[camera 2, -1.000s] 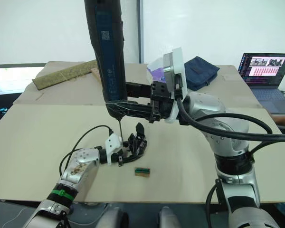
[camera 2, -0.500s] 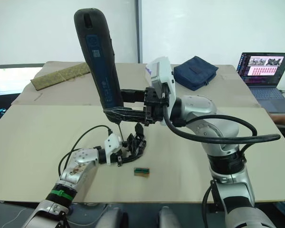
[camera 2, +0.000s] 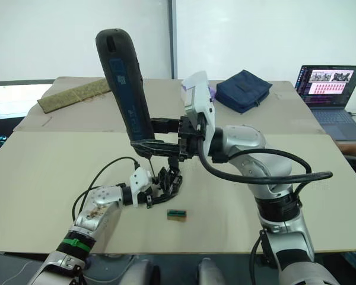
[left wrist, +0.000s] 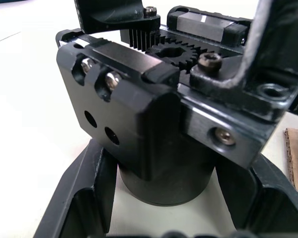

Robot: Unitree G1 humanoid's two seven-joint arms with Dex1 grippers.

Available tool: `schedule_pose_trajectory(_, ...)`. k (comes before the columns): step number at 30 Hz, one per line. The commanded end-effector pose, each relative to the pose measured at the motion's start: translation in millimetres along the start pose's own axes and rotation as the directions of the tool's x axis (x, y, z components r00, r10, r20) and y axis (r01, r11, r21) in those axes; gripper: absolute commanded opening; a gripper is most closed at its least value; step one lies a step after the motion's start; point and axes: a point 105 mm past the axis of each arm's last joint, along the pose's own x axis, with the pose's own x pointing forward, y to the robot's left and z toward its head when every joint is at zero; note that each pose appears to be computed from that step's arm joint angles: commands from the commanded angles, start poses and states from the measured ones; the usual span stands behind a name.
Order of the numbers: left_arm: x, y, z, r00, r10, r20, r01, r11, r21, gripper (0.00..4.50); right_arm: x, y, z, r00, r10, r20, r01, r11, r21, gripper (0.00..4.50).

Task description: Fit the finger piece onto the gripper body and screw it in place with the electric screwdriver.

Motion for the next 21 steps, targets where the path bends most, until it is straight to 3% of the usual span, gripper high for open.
schedule_pose_trajectory(1,-2,-9,-22,0.997,-0.023,-0.080,0.019,0.998,-0.058,2.32,2,4,12,0.999,0.016,0.048,-0.013,0.998,-0.067,1.82)
schedule_pose_trajectory(21,-3,-11,-25,0.996,-0.027,-0.088,0.021,0.998,-0.067,2.32,0,5,-1,1.000,0.013,0.015,-0.012,0.998,-0.063,1.82)
